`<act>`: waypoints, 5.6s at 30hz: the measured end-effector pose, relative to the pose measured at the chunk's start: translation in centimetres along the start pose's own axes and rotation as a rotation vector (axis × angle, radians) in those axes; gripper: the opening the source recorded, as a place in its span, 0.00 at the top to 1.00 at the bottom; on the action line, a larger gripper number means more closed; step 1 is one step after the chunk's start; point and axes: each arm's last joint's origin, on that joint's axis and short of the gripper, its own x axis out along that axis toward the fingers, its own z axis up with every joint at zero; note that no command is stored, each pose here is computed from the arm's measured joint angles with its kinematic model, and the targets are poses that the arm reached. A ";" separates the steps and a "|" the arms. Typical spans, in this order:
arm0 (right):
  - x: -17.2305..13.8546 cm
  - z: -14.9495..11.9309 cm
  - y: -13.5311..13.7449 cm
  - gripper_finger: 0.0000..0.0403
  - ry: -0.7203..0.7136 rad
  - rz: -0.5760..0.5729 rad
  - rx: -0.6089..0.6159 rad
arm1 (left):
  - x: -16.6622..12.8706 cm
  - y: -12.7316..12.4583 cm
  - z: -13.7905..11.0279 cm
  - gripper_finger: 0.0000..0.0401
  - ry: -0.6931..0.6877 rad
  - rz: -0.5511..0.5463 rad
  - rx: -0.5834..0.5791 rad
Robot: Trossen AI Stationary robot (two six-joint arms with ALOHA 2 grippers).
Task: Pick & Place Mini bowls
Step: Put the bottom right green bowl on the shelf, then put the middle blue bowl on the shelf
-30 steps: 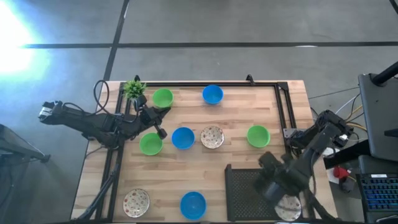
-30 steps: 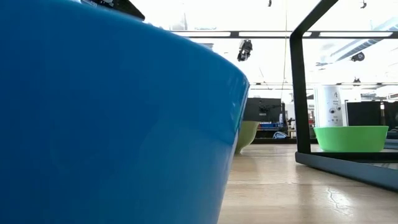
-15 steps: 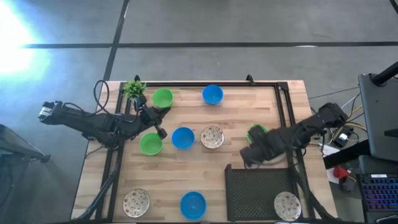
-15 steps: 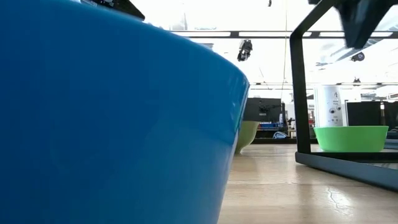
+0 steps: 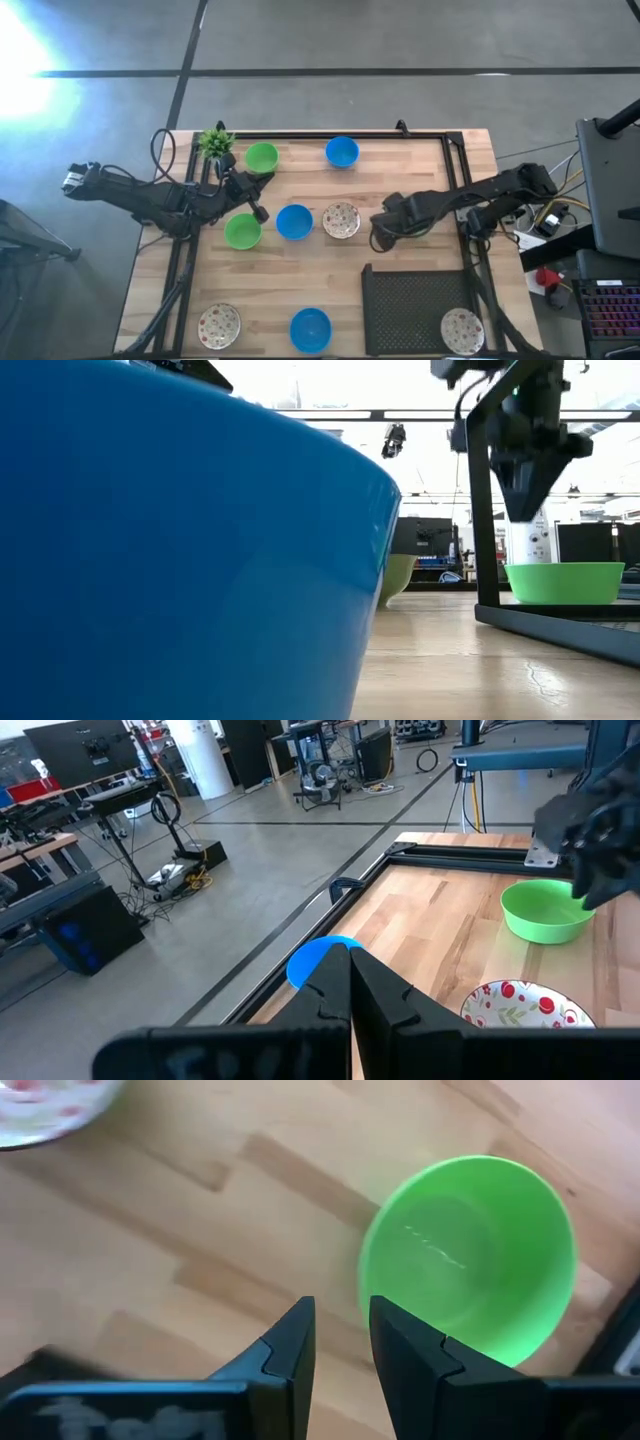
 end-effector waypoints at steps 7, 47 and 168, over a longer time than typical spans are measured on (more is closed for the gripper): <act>2.5 0.0 -0.8 0.76 0.046 -0.018 0.011 | 0.0 0.0 0.0 1.00 0.000 0.001 -0.001; 4.1 -0.8 -0.6 0.98 0.033 0.028 -0.123 | 0.0 0.0 0.0 1.00 0.000 0.000 -0.027; -9.7 -20.6 11.0 0.83 0.092 0.539 -0.578 | 0.0 0.0 0.0 1.00 0.001 0.000 0.035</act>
